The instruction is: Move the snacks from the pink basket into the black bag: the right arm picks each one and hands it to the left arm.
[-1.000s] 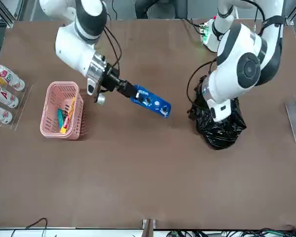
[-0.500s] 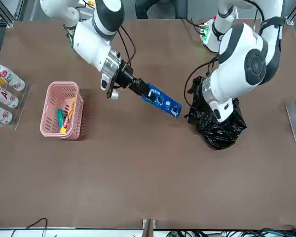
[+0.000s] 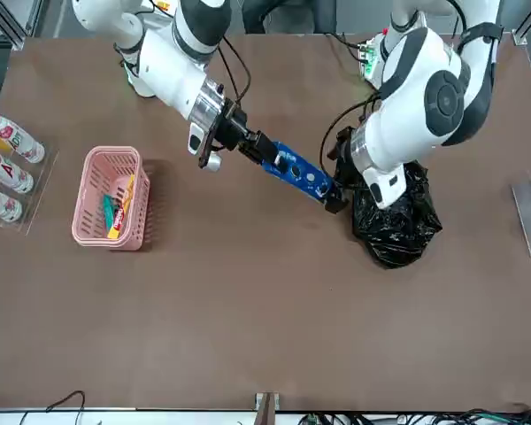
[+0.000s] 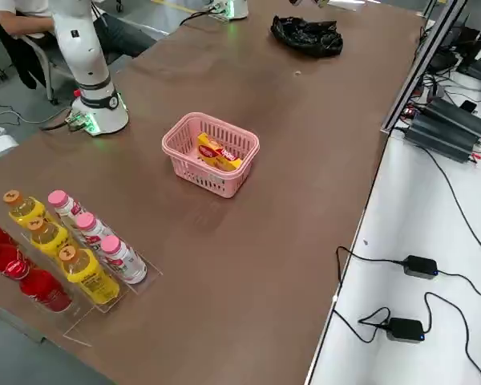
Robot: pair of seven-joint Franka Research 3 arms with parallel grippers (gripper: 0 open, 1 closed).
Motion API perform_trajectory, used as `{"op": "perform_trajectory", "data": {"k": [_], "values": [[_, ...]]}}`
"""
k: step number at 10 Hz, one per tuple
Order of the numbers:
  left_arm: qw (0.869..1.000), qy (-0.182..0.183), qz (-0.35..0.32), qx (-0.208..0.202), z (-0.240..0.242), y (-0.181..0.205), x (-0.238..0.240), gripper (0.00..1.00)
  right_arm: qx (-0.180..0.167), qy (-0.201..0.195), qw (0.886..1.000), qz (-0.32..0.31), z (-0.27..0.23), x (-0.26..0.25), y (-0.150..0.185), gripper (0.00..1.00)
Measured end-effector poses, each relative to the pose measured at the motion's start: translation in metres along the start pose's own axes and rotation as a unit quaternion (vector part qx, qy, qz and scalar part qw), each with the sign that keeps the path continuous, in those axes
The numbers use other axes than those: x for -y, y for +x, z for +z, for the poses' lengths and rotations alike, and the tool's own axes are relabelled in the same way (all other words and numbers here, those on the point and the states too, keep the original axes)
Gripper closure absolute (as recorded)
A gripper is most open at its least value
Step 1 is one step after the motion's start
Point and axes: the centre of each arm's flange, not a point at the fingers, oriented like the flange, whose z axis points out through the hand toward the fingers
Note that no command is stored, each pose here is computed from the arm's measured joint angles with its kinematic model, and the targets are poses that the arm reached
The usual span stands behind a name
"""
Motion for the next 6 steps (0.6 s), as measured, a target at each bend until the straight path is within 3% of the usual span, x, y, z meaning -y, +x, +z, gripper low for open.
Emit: {"op": "perform_trajectory", "data": {"k": [6], "values": [[0.999, 0.000, 0.038, 0.000, 0.001, -0.013, 0.003, 0.00, 0.006, 0.000, 1.000, 0.008, 0.003, 0.002, -0.009, 0.47]]}}
